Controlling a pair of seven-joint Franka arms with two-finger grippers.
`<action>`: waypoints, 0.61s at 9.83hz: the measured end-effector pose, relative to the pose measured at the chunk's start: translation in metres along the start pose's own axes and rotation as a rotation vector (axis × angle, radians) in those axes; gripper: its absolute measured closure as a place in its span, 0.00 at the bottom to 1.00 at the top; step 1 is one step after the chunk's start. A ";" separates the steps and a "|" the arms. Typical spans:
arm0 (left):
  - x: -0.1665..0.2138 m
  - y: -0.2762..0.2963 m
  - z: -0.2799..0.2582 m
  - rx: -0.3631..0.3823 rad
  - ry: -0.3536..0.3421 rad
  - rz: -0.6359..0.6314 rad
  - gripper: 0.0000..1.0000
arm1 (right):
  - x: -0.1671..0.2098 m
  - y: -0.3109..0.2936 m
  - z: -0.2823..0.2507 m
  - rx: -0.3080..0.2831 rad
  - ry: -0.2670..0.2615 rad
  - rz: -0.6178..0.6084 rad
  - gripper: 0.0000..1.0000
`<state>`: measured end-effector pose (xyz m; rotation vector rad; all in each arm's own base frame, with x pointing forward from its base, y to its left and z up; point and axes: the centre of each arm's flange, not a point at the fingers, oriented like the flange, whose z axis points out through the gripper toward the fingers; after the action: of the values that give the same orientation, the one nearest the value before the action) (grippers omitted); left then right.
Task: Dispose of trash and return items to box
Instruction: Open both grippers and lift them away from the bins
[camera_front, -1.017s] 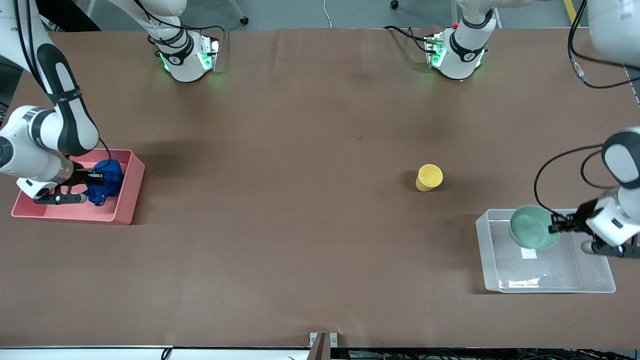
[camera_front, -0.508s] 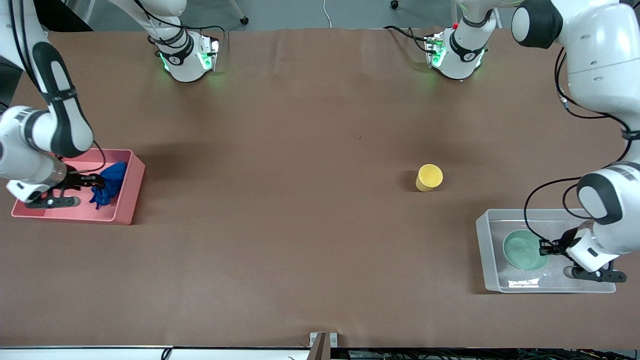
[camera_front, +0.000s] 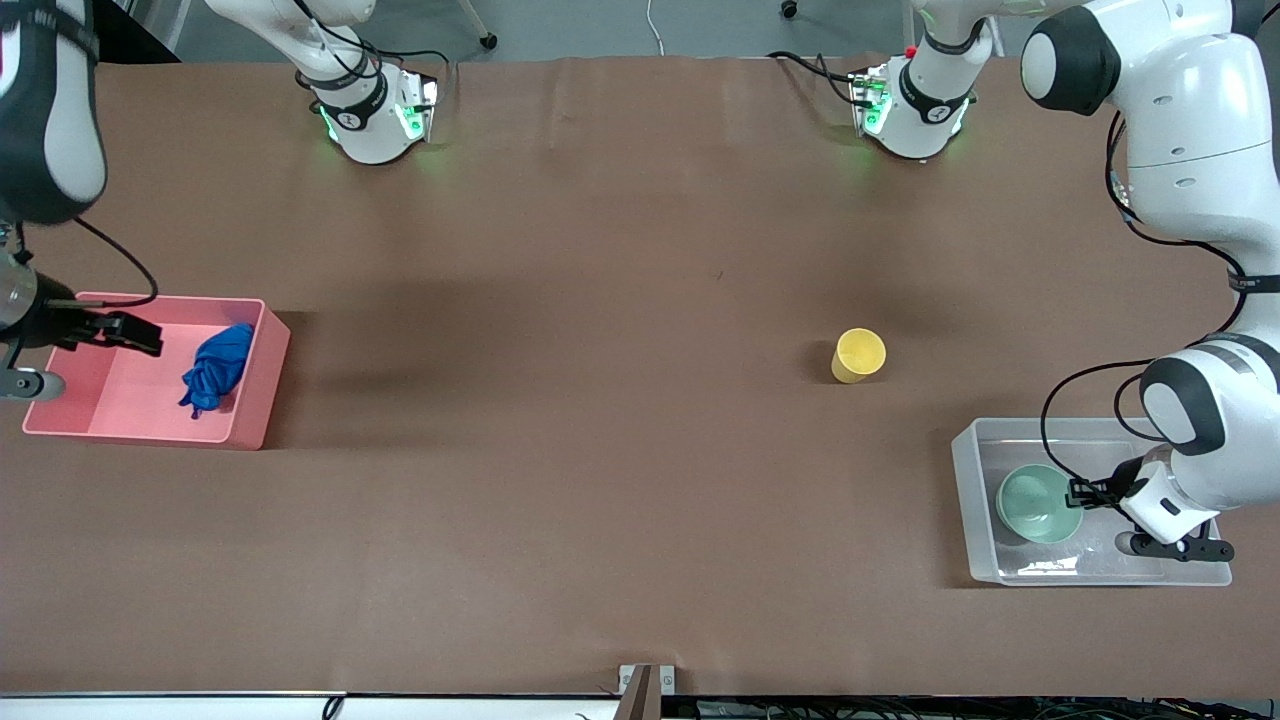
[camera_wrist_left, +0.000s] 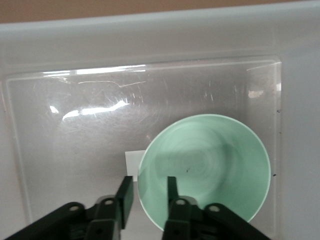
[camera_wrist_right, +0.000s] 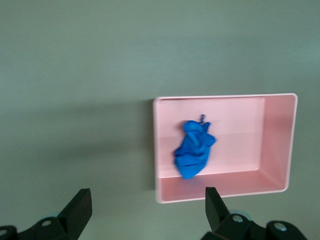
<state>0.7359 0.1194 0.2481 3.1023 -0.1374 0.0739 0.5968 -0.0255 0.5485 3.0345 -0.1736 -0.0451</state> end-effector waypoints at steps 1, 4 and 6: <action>0.004 0.000 -0.017 0.005 0.029 0.002 0.43 | -0.010 -0.023 -0.026 0.023 0.033 0.030 0.00; -0.003 0.018 -0.141 0.020 0.148 0.034 0.01 | -0.051 0.003 -0.079 0.064 0.021 0.038 0.00; -0.041 0.057 -0.209 0.023 0.169 0.044 0.00 | -0.065 0.063 -0.089 0.107 0.012 0.064 0.00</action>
<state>0.6803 0.0745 0.4563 3.0980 -0.2008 0.3401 0.5287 -0.0712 0.6446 3.1330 -0.2802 -0.0133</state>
